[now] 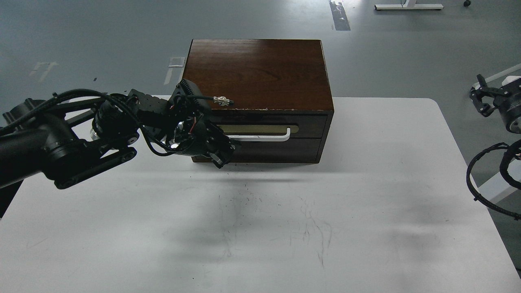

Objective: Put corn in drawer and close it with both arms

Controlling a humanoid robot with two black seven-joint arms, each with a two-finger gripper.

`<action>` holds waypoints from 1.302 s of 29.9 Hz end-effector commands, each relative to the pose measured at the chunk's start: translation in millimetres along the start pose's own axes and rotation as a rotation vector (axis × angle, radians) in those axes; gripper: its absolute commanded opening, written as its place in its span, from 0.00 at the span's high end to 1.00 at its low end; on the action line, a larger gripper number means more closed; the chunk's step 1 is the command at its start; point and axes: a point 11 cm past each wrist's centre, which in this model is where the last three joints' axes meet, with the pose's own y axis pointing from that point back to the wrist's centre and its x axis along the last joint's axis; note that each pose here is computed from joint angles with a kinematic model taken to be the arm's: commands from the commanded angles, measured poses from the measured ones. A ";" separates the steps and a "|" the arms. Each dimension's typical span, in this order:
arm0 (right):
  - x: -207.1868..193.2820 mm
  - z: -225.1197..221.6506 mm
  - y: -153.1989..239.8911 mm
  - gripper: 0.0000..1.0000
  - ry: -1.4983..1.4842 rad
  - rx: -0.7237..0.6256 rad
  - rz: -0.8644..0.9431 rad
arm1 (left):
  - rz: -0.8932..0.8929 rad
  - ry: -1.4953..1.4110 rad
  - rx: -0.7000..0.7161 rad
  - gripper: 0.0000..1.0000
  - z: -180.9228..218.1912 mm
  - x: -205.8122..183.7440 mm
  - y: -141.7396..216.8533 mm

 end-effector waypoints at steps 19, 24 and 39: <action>5.8 -3.8 1.3 0.00 0.012 0.012 0.017 | 0.096 0.111 -0.130 1.00 24.3 23.1 17.4; 0.8 -10.0 -2.8 0.00 0.009 0.029 0.007 | 0.312 0.419 -0.202 1.00 -2.3 55.5 63.4; -13.1 -34.9 -14.2 0.00 -0.028 0.102 -0.017 | 1.207 1.654 -0.456 0.86 -180.8 8.9 193.5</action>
